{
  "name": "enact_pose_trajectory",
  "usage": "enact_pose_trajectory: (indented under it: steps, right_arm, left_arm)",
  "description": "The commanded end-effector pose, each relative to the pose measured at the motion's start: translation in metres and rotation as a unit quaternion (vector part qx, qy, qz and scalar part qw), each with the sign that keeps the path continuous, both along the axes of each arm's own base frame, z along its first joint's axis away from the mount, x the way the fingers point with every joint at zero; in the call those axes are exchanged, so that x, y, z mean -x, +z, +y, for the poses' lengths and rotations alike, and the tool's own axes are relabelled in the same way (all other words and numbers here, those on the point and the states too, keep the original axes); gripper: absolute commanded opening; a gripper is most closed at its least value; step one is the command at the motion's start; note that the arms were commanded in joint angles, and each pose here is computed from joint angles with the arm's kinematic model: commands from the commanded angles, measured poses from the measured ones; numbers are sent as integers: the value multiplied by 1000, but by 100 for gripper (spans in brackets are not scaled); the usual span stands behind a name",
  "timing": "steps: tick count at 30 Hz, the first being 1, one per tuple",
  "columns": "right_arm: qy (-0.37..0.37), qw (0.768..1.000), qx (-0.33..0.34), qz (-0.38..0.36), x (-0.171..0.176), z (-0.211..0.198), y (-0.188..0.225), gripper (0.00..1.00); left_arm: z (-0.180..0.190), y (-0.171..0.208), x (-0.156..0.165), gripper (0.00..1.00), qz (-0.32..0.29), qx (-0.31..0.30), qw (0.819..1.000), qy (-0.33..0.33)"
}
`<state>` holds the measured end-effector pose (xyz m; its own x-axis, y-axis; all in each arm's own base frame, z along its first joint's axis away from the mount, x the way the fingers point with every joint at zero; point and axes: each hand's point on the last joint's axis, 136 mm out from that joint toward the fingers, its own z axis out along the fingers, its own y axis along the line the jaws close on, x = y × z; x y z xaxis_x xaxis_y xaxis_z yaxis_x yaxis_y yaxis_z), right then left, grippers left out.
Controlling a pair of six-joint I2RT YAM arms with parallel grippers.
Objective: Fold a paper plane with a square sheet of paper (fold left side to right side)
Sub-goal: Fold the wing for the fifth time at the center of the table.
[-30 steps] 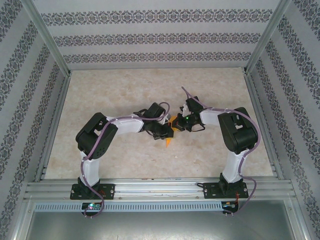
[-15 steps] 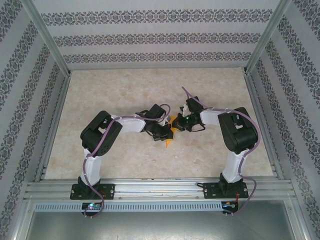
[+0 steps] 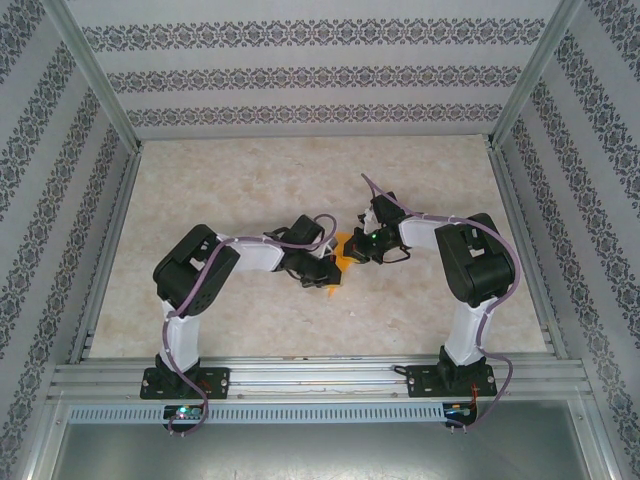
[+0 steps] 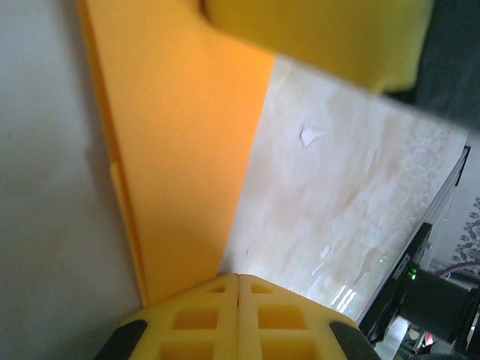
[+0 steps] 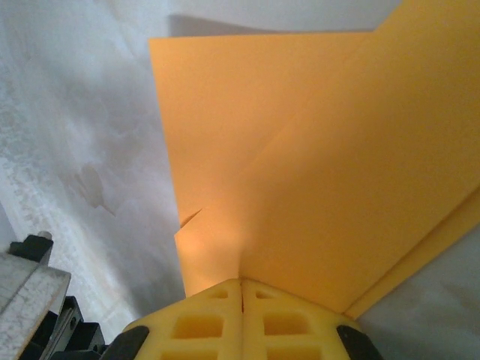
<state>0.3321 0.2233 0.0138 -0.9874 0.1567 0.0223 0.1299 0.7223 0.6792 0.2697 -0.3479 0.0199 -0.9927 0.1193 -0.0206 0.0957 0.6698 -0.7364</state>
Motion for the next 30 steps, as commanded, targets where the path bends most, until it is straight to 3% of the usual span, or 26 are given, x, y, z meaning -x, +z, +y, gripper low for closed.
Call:
enact_pose_trajectory:
  steps: [1, 19, 25, 30]
  right_arm:
    - [-18, 995, 81, 56, 18, -33, -42, 0]
    - [-11, 997, 66, 43, 6, -28, -34, 0]
    - [-5, 1000, 10, 20, -8, -10, -10, 0]
    - [-3, 999, -18, -27, -24, -4, 36, 3]
  left_arm:
    - [19, -19, 41, 0, 53, -33, 997, -34]
    - [32, -7, 59, 0, 29, -24, 998, -47]
    - [29, 24, 43, 0, -28, 10, 999, -32]
    - [38, 61, 14, 0, -104, 36, 994, 13]
